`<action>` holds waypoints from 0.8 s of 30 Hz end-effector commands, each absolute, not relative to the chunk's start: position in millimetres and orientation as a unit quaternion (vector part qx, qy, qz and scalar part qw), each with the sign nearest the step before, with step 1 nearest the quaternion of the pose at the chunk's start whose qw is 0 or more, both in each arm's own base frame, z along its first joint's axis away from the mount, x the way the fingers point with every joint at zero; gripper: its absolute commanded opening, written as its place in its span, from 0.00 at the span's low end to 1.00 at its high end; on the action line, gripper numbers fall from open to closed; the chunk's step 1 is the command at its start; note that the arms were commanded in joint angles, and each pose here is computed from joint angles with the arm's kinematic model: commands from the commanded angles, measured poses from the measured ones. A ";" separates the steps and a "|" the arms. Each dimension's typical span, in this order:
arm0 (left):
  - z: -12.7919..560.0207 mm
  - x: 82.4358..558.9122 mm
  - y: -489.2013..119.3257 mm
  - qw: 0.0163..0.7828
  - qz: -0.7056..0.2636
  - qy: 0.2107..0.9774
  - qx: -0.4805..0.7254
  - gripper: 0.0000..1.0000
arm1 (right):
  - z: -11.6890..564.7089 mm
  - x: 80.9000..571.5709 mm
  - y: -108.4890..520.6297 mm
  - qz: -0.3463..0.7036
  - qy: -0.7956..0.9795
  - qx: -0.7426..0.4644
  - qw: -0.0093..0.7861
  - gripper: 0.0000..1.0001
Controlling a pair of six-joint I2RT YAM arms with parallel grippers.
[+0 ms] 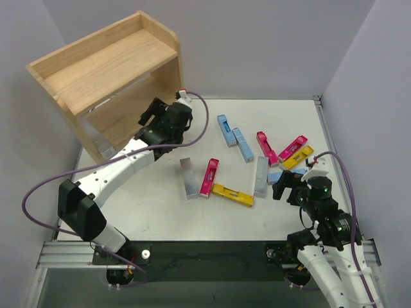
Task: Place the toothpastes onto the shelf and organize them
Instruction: Adjust the toothpaste on the shelf, then pick up the toothpaste from the center of the board.
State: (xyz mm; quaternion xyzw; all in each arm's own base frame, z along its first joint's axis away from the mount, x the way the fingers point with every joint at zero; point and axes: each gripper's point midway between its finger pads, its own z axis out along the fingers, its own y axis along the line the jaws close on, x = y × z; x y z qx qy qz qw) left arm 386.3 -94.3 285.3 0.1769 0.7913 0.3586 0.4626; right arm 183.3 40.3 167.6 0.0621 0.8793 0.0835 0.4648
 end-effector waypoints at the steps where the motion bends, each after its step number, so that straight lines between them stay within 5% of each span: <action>1: 267.4 370.9 -169.6 0.481 0.204 0.836 0.170 0.82 | 168.2 187.3 38.2 0.074 0.881 0.069 0.463 1.00; 10: 235.9 332.1 -308.7 0.476 -0.094 0.871 0.077 0.86 | 171.1 184.2 13.2 0.018 0.881 0.138 0.452 1.00; 24: 178.3 272.4 -464.8 0.457 -0.223 0.858 0.077 0.87 | 196.2 169.6 -16.2 -0.019 0.845 0.215 0.490 1.00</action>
